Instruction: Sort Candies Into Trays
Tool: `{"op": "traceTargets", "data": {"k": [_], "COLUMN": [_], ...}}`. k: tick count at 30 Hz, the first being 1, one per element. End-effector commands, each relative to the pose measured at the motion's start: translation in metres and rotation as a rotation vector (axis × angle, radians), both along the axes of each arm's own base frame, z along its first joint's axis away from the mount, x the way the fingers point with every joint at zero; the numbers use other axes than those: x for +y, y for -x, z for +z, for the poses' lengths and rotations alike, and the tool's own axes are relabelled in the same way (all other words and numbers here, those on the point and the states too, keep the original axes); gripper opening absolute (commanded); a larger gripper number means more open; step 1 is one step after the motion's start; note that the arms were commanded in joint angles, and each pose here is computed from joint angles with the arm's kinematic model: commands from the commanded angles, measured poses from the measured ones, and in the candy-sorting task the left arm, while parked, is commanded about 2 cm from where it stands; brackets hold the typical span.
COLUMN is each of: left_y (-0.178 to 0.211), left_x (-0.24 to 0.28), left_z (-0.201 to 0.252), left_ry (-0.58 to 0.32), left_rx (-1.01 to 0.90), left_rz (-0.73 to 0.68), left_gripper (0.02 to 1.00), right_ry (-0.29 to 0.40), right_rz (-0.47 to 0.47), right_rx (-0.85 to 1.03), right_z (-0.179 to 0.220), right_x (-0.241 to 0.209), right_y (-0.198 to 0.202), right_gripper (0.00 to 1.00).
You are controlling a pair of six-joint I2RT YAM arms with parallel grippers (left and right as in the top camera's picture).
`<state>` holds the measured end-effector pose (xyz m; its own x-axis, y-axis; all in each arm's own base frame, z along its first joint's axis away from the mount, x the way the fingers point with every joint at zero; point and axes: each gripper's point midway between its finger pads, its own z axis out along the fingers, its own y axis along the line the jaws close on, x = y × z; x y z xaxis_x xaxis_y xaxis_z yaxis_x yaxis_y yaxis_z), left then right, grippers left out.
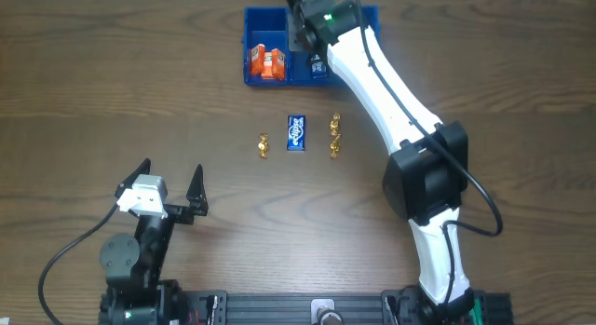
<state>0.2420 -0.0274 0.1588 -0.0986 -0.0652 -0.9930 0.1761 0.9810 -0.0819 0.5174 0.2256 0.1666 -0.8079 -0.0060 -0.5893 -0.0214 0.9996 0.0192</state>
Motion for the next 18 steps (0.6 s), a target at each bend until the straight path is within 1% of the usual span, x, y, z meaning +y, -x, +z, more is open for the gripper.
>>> {"op": "traceTargets", "data": {"k": [1,3,5,8,9,11,12,13,15,18], "left_y": [0.001,0.001,0.001,0.001,0.001,0.001,0.001,0.001,0.001,0.001], "left_x": [-0.004,-0.004,-0.004,-0.004,-0.004,-0.004,-0.004,-0.004,-0.004,-0.004], "left_z": [-0.016,-0.016,-0.016,-0.016,-0.016,-0.016,-0.016,-0.016,-0.016,-0.016], "left_ry": [-0.013,-0.012,-0.012,-0.012,-0.013,-0.012,-0.012,-0.013,-0.013,-0.012], "left_rx": [0.041,0.041,0.042,0.041,0.042,0.042,0.042,0.042,0.042,0.042], "left_rz": [-0.025,-0.025,-0.025,-0.025,-0.025,-0.025,-0.025,-0.025,-0.025,-0.025], "left_gripper": [0.996,0.998,0.998,0.996,0.998,0.998,0.996,0.998,0.998,0.998], "right_ry": [0.006,-0.001,-0.005,0.013,0.016,0.021,0.020,0.019,0.032,0.043], "right_rz": [0.005,-0.008,-0.018,-0.045,-0.046,-0.024,-0.007,-0.001,-0.018,-0.048], "right_rx": [-0.026,0.022,0.095,0.222,0.247,0.303,0.332,0.356,0.389,0.433], "right_z": [0.058,0.067,0.066,0.050,0.045,0.032,0.023,0.015,-0.001,-0.027], "right_x": [-0.001,-0.002,0.000,0.005,0.006,0.015,0.022,0.027,0.031,0.033], "right_y": [0.021,0.043,0.069,0.105,0.111,0.125,0.132,0.138,0.147,0.156], "right_gripper": [0.610,0.610,0.612,0.643,0.647,0.663,0.687,0.741,0.827,0.833]}}
